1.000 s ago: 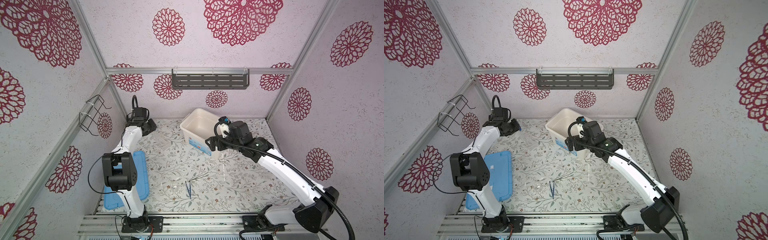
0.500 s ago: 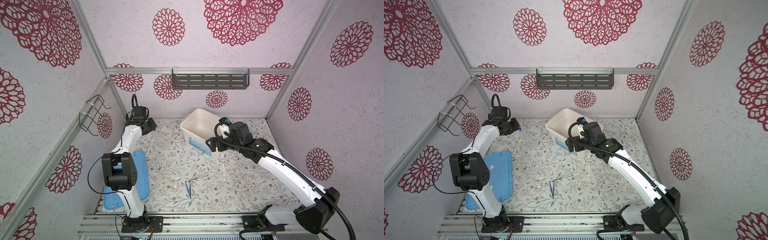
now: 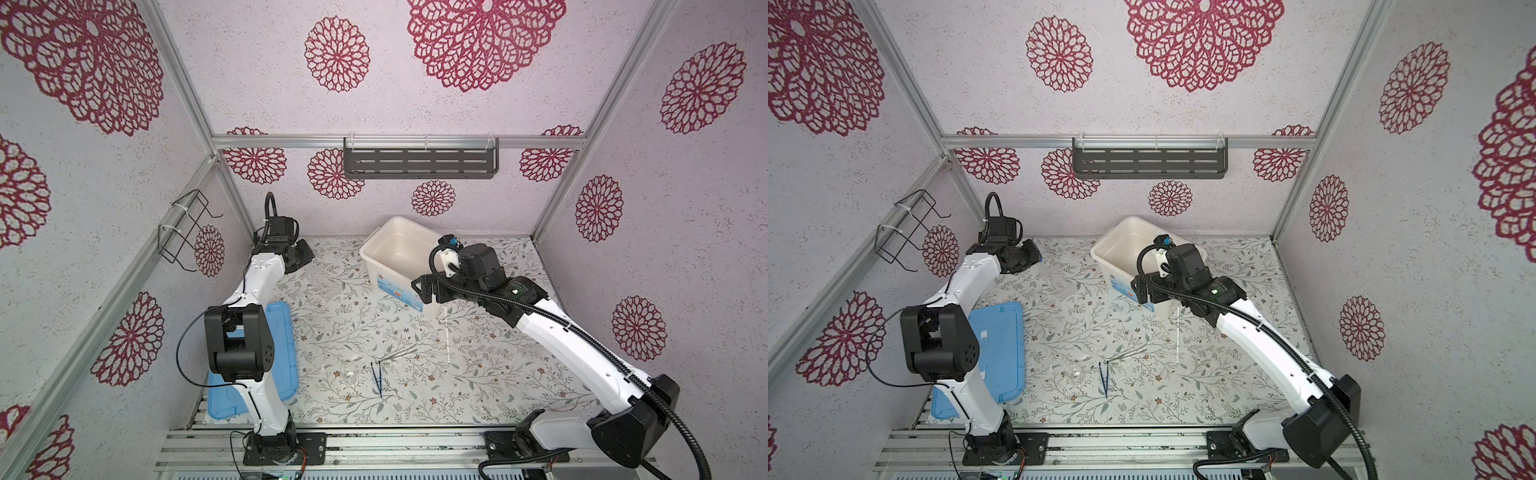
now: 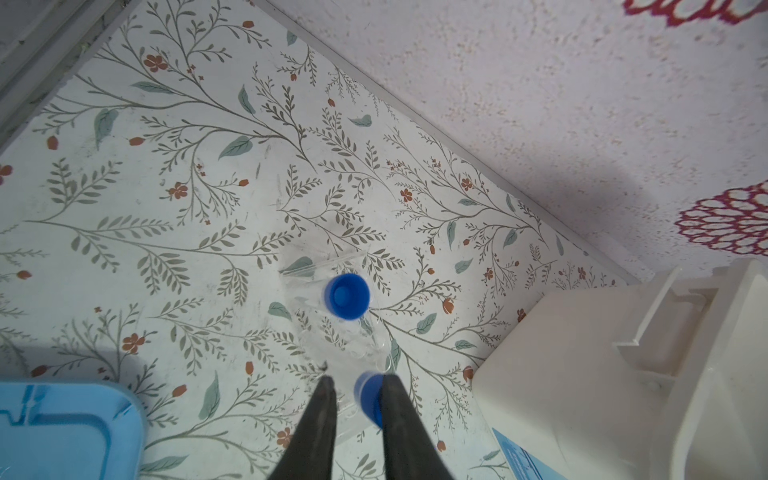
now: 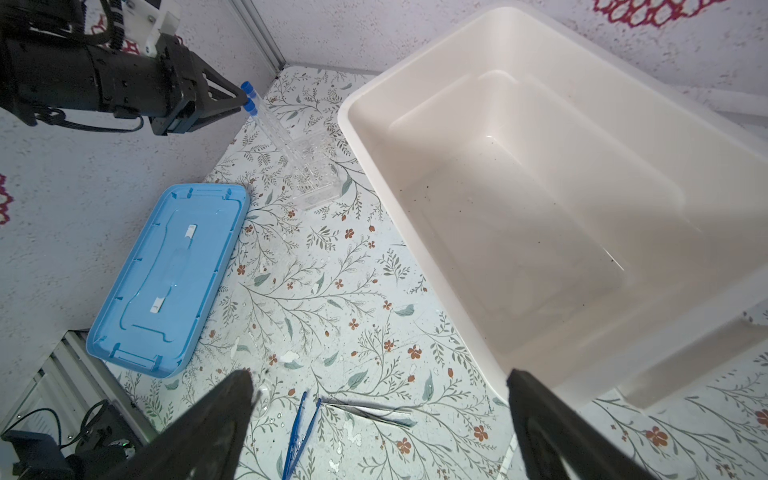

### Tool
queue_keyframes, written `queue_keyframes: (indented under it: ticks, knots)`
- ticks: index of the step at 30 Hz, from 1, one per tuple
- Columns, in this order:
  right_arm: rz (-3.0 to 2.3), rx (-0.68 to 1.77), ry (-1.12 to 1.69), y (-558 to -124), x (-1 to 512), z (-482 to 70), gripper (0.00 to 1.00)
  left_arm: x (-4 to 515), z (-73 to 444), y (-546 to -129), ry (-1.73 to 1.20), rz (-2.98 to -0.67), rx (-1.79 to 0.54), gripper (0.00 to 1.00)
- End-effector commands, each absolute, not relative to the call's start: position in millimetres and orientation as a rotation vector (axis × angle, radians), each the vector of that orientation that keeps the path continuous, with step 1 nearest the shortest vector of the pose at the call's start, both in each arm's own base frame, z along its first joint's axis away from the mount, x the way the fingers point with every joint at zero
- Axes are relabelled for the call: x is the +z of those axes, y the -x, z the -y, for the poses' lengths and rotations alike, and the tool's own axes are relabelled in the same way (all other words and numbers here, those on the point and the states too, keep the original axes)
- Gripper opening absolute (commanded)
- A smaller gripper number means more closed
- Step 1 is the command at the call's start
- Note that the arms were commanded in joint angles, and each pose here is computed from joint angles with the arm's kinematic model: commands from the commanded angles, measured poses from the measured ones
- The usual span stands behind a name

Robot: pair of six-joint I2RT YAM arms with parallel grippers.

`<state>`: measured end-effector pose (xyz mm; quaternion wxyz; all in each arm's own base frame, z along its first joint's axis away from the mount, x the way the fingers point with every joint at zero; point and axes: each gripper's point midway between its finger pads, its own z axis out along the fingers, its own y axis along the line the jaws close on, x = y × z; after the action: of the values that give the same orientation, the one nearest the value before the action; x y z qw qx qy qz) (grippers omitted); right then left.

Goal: Organize the chemistry lab equipment
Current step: 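Hold the tube in the rack with the left gripper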

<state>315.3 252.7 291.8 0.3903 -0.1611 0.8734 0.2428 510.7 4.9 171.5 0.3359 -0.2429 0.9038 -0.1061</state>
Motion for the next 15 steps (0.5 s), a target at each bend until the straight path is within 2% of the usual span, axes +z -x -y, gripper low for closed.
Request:
queue_keyframes:
  ticks: [1,15]
  knots:
    - [-2.164,0.631,0.359,-315.8,311.7,-245.8,0.99,167.9,-7.6,-508.2,0.634,-2.364,-0.266,0.23]
    - [-2.162,0.633,0.359,-316.7,313.2,-246.7,0.99,169.5,-16.8,-513.4,0.644,-2.370,-0.234,0.25]
